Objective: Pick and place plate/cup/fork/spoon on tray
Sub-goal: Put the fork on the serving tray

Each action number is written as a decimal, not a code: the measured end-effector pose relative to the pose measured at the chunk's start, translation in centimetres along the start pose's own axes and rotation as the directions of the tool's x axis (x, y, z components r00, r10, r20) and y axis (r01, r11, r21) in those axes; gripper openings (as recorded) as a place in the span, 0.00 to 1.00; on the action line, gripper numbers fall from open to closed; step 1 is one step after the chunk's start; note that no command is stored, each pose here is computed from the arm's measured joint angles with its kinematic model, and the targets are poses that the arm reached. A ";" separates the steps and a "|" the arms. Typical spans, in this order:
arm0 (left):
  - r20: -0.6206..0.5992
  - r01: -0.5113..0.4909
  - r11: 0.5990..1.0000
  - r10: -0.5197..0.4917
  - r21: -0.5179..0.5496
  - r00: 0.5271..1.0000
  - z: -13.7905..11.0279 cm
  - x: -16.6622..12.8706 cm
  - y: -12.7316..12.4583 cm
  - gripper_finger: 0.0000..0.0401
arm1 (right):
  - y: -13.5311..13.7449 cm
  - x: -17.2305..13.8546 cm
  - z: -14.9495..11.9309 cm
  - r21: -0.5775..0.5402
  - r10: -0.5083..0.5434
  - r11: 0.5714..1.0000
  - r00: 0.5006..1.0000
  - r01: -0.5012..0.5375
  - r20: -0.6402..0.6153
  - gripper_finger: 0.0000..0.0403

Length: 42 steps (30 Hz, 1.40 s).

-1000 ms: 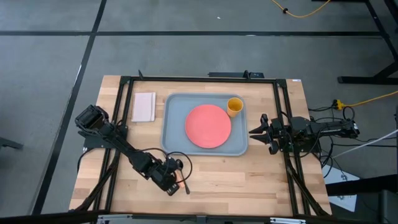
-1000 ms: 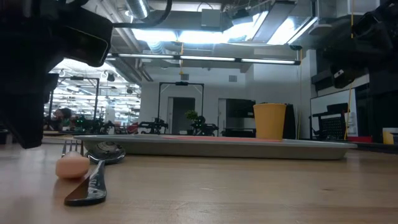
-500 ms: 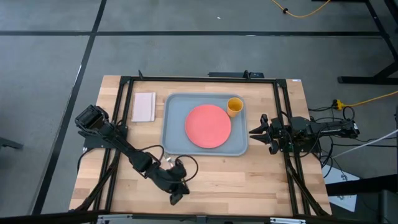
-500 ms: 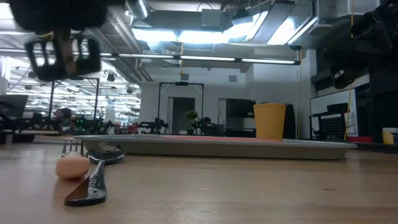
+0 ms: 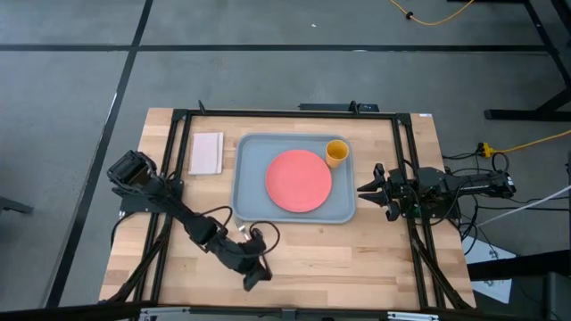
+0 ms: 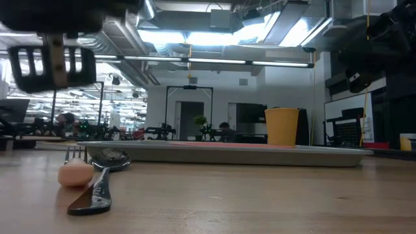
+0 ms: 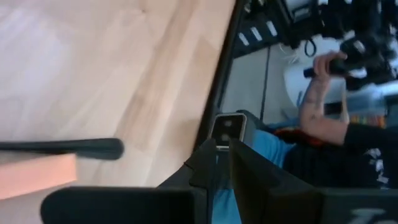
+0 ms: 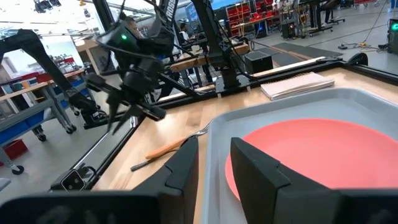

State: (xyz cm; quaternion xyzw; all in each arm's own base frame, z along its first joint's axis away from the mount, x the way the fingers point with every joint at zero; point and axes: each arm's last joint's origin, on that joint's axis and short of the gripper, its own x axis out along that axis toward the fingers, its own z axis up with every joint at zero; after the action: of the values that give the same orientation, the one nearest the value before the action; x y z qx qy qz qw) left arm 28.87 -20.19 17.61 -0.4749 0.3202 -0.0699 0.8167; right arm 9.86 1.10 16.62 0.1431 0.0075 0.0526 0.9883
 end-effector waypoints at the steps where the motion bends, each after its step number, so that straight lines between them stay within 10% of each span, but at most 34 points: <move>1: 0.004 0.007 1.000 -0.007 -0.022 1.000 0.0 -0.1 0.5 0.10 | 0.0 0.0 0.0 0.000 0.000 1.000 1.000 0.000 0.000 0.25; 9: 0.135 0.259 0.963 -0.247 -0.073 0.959 -0.8 -2.0 3.5 0.10 | 0.0 0.0 0.0 -0.001 0.000 1.000 1.000 0.000 0.000 0.25; 27: 0.245 0.154 0.962 -0.097 -0.225 0.965 -0.9 -2.5 6.2 0.10 | 0.0 0.0 0.0 -0.031 0.007 0.999 1.000 -0.007 -0.003 0.25; 42: 0.248 -0.050 0.998 0.057 -0.037 0.967 -1.8 -0.5 -1.1 0.10 | 0.0 0.0 0.0 -0.034 0.007 0.999 1.000 -0.008 -0.004 0.25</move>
State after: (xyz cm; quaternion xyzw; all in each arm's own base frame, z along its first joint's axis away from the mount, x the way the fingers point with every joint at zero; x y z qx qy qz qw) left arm 27.60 -21.92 18.11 -0.4837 0.2289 0.0173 0.8446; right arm 9.86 1.12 16.61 0.1262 0.0079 0.0566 0.9904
